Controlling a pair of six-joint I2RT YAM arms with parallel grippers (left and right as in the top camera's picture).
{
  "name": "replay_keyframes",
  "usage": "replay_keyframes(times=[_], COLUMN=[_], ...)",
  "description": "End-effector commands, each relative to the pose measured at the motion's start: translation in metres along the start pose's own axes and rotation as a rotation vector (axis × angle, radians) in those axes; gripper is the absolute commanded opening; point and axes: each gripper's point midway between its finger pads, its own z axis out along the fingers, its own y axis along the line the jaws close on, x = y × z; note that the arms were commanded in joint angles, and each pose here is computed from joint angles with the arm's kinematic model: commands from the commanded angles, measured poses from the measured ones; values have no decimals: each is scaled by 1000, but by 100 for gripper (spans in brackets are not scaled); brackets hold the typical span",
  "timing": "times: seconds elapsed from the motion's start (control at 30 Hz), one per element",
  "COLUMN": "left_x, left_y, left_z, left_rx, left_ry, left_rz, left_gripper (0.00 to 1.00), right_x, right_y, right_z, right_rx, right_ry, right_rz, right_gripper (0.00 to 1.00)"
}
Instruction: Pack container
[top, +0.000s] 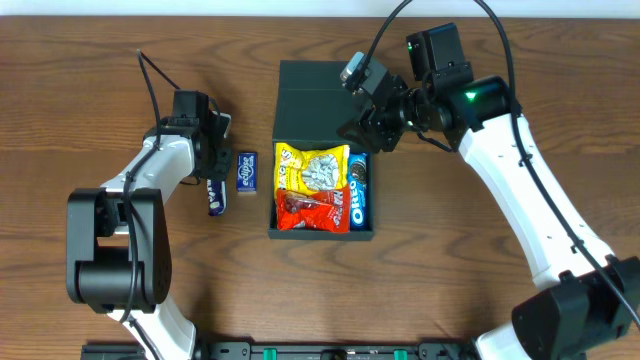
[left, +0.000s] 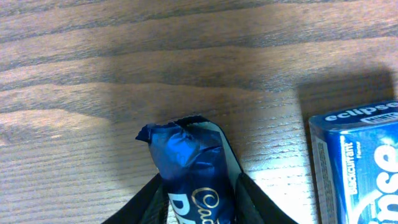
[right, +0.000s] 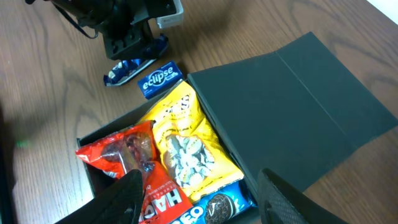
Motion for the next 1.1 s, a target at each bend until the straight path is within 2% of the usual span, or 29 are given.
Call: replay_keyframes(times=[0.0,0.33,0.47,0.67,0.83,1.07], left_x=[-1,-3,-16,-57,-95,-96], left_y=[-1,-1,2,-3,-55,-155], left_z=[3,1,-13,-66,-114,-129], left_rx=[2,1,-3,-5,45,208], left_ry=[3,-2,-29,-143,-279,-283], left_rz=[14,-47,-112,-140,-84,-63], left_gripper=[29,8,6,6,6,6], right_x=[-7,-3,2,16,27,43], right_y=[2,-12,-30,-63,-86,-114], right_z=[-8,-13,-23,-44,-60,-82], right_rx=[-3,32,66,130,177,238], right_ry=[-28,-27,-36,-57,-73,-94], right_rz=[2,37,104,250,327,410], right_gripper=[59,59,58,59,59,59])
